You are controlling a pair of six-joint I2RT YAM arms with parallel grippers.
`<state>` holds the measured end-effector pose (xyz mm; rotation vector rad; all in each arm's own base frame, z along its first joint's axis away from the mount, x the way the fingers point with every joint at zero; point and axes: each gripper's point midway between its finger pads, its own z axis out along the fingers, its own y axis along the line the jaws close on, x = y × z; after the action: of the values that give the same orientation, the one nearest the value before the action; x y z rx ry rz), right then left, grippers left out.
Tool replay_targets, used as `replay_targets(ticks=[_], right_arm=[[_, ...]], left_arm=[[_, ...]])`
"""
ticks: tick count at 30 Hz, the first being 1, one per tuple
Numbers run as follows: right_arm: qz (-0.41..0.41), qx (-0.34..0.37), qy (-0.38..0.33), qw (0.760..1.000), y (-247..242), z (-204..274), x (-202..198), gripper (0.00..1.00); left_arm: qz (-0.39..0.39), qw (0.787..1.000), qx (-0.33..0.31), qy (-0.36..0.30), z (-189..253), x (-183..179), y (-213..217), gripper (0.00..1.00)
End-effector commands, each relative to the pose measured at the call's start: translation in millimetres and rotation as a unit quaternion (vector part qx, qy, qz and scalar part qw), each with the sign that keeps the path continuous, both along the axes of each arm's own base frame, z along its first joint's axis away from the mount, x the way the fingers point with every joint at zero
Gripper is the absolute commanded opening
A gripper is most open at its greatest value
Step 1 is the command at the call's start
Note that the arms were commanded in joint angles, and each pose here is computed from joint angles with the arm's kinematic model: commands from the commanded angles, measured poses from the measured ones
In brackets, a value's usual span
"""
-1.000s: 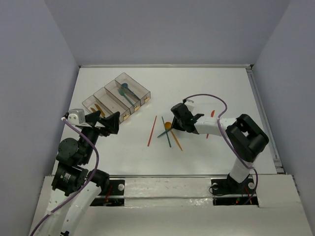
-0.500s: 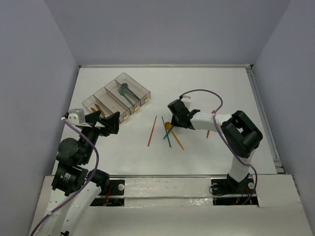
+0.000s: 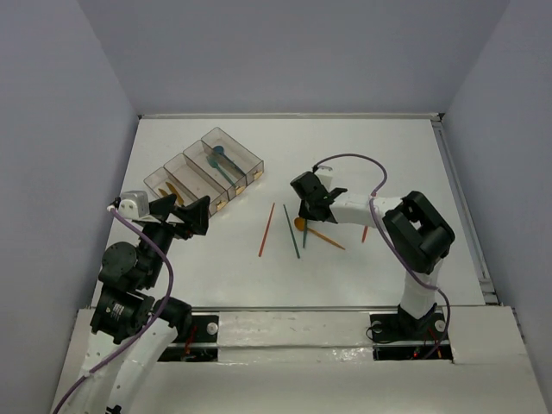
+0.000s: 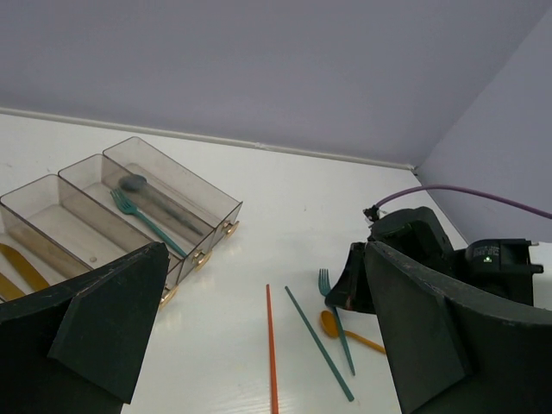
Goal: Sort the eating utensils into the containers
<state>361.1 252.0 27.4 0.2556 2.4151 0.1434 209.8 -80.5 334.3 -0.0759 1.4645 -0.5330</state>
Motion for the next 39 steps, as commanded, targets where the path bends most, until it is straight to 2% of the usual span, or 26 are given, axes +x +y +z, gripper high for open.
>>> replay_targets(ticks=[1, 6, 13, 17, 19, 20, 24, 28, 29, 30, 31, 32, 37, 38, 39], right_arm=[[-0.019, 0.002, -0.011, 1.0, 2.0, 6.2, 12.4, 0.0], [-0.021, 0.036, -0.047, 0.998, 10.5, 34.6, 22.3, 0.0], [0.027, 0.107, -0.138, 0.984, 30.4, 113.3, 33.8, 0.0], [0.083, 0.164, -0.194, 0.964, 59.8, 157.6, 39.1, 0.0], [0.126, 0.184, -0.219, 0.95, 80.7, 174.2, 46.3, 0.0], [0.142, 0.204, -0.249, 0.936, 94.2, 199.5, 55.0, 0.0], [0.232, 0.209, -0.283, 0.907, 146.3, 211.5, 76.7, 0.0], [0.276, 0.21, -0.335, 0.876, 181.8, 227.1, 98.1, 0.0], [0.288, 0.216, -0.354, 0.863, 186.5, 246.2, 97.9, 0.0], [0.294, 0.205, -0.354, 0.863, 193.9, 233.4, 106.7, 0.0], [0.3, 0.211, -0.375, 0.851, 201.5, 253.4, 112.7, 0.0], [0.306, 0.206, -0.37, 0.853, 209.5, 238.4, 120.1, 0.0], [0.328, 0.207, -0.389, 0.836, 237.0, 239.9, 141.5, 0.0], [0.331, 0.213, -0.406, 0.824, 242.4, 258.8, 145.0, 0.0], [0.34, 0.207, -0.39, 0.83, 254.0, 234.7, 146.1, 0.0]], left_arm=[[-0.009, 0.999, -0.016, -0.034, 22.6, -5.8, -1.2, 0.99], [-0.009, 0.999, -0.015, -0.033, 22.0, -5.2, -1.7, 0.99], [-0.008, 0.999, -0.014, -0.031, 21.3, -4.7, -1.6, 0.99], [-0.008, 0.999, -0.013, -0.031, 21.5, -3.9, -1.9, 0.99], [-0.009, 0.999, -0.012, -0.029, 20.2, -2.8, -2.6, 0.99], [-0.009, 1.0, -0.011, -0.027, 19.2, -2.1, -2.9, 0.99], [-0.007, 1.0, -0.009, -0.023, 17.9, -0.4, -3.0, 0.99], [-0.007, 1.0, -0.006, -0.02, 15.9, 1.2, -3.5, 0.99], [-0.007, 1.0, -0.007, -0.02, 16.3, 1.3, -3.6, 0.99], [-0.008, 1.0, -0.006, -0.019, 16.0, 1.9, -4.1, 0.99], [-0.008, 1.0, -0.004, -0.018, 15.4, 2.6, -4.3, 0.99], [-0.007, 1.0, -0.004, -0.018, 14.7, 2.9, -4.1, 0.99], [-0.006, 1.0, -0.002, -0.016, 14.4, 4.3, -4.3, 0.99], [-0.006, 1.0, -0.001, -0.014, 13.4, 4.8, -4.5, 0.99], [-0.005, 1.0, -0.001, -0.014, 13.7, 4.7, -4.2, 0.99]])
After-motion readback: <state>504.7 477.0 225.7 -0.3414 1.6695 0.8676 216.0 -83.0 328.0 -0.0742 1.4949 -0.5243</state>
